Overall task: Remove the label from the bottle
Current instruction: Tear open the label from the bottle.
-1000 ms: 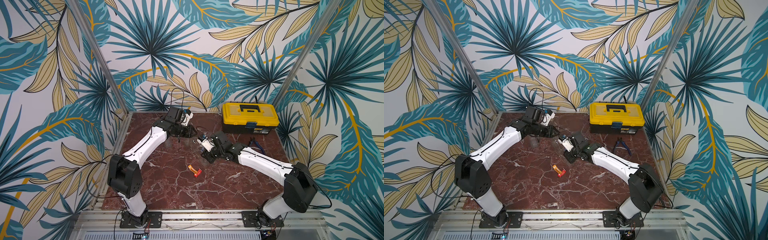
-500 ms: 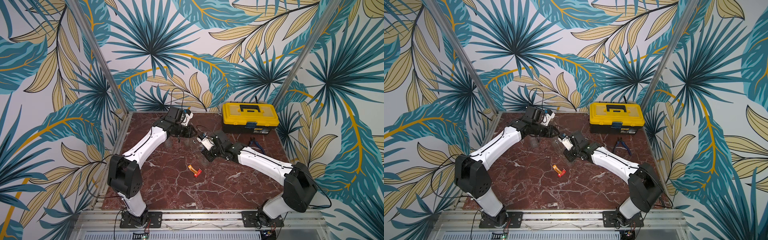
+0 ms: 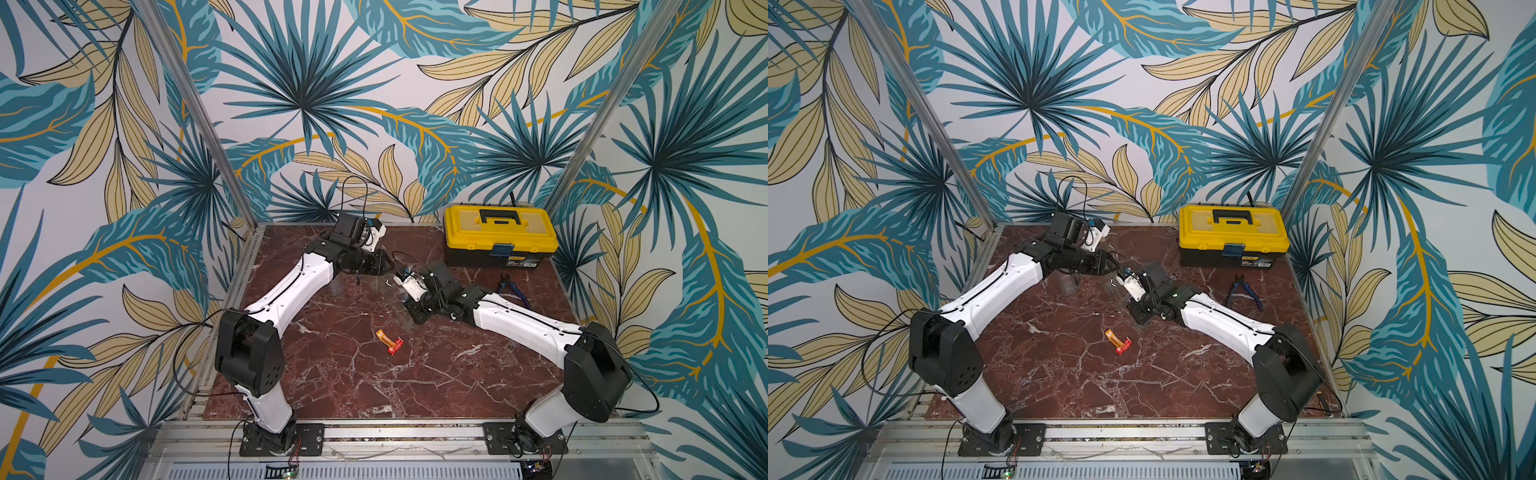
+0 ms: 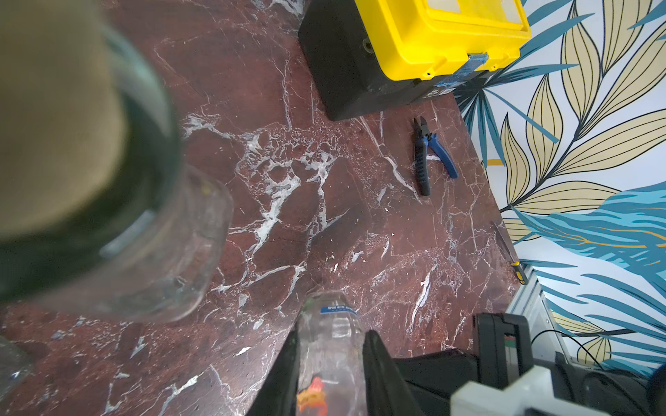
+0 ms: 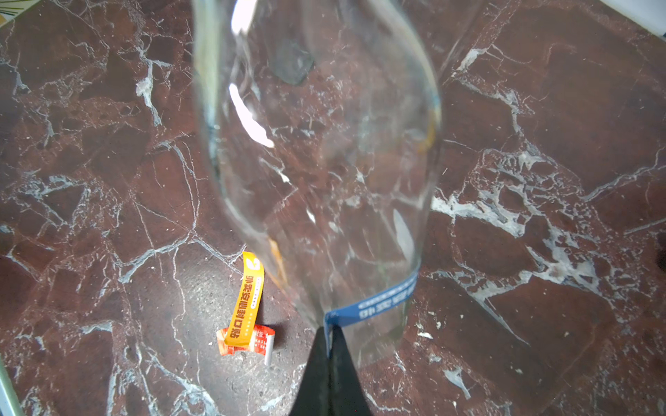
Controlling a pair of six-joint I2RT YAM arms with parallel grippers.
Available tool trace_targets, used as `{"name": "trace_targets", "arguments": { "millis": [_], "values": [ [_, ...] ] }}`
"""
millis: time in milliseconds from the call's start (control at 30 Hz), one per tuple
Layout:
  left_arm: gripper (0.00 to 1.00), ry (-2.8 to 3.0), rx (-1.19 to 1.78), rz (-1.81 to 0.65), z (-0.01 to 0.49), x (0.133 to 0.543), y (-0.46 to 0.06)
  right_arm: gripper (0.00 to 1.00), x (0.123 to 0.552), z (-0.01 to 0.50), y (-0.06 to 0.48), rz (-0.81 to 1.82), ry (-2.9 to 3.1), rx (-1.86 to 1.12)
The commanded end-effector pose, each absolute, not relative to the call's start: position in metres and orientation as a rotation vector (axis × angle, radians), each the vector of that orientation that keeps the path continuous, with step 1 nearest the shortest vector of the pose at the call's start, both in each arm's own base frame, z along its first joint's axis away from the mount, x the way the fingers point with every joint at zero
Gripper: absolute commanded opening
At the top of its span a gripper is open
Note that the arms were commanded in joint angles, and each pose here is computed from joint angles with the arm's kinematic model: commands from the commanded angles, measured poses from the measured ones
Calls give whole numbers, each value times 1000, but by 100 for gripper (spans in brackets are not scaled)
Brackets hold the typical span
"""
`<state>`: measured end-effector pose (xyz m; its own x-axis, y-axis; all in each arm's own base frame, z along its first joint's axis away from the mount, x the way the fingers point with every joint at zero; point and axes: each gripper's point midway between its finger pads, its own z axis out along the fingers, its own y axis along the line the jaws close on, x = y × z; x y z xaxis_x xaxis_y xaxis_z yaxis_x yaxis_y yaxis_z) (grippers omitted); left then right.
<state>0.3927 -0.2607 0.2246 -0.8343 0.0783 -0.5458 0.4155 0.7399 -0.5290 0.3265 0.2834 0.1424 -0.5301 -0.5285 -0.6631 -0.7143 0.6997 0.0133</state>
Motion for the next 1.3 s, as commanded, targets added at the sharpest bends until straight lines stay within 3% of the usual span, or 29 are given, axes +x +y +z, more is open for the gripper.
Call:
{"name": "trace_targets", "arguments": {
  "millis": [0,1267],
  "values": [
    [0,2458,363,-955,230,381,-263,0,330,145,285,369,2251,-930],
    [0,2495,422,-881,220,360,-251,0,335,151,260,241,2198,-820]
  ]
}}
